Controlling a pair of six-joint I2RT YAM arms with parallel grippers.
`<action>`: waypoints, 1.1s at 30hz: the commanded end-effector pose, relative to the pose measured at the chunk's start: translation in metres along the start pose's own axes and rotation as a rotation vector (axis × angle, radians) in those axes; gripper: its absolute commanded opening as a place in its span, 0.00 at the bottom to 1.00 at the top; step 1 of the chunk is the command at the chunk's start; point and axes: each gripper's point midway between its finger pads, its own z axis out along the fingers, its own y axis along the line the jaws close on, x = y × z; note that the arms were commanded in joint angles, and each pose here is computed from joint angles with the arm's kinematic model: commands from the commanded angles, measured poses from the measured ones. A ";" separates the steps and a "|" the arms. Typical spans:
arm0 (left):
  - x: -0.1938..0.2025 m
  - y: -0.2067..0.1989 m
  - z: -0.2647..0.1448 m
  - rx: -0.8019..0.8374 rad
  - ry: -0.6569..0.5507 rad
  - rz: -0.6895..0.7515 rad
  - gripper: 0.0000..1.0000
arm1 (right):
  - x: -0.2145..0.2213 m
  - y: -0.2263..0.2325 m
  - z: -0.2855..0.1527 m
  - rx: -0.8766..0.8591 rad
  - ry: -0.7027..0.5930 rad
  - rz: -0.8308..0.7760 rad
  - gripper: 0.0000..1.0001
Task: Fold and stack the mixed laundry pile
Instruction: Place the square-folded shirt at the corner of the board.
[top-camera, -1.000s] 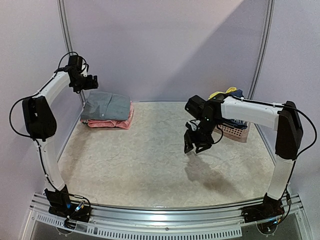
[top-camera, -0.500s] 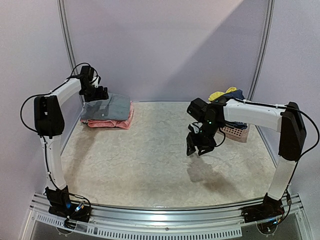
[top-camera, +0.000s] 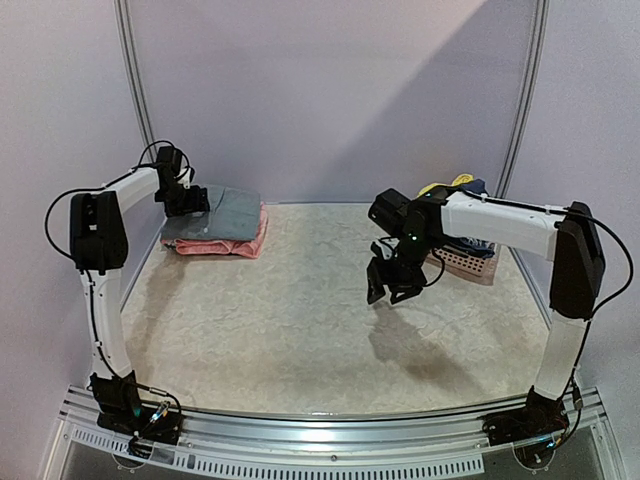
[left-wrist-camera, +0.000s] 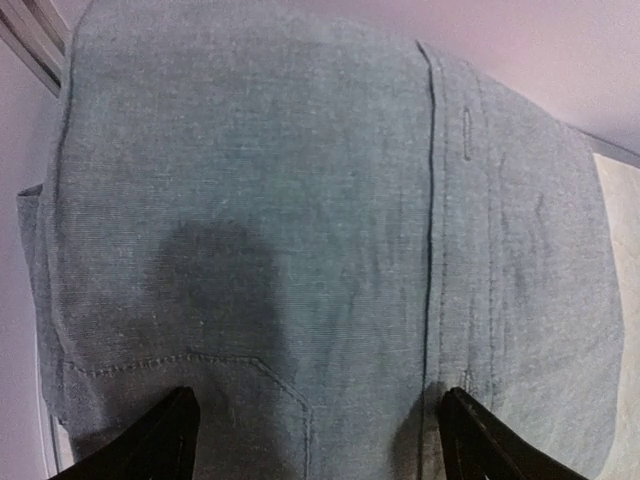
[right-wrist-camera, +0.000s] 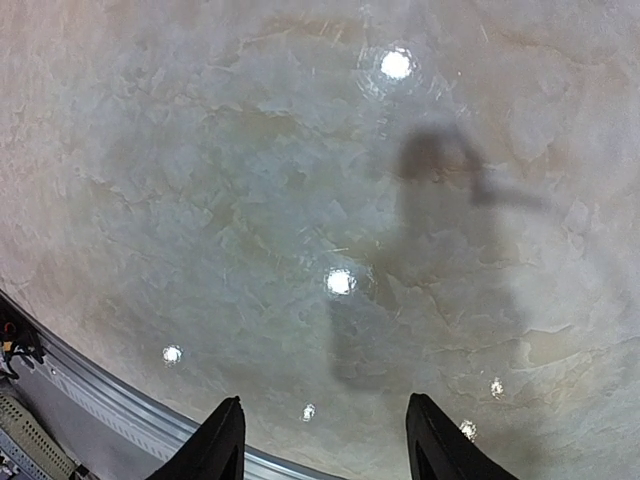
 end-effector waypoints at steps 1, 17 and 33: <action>0.010 0.009 0.018 0.015 0.022 -0.027 0.84 | -0.008 0.006 0.003 0.015 0.004 -0.026 0.56; -0.029 0.007 -0.054 -0.003 -0.087 -0.071 0.83 | -0.021 0.012 -0.029 0.026 -0.074 -0.064 0.56; 0.056 -0.065 -0.173 0.085 -0.059 -0.035 0.85 | -0.027 0.018 -0.094 -0.001 -0.237 -0.144 0.60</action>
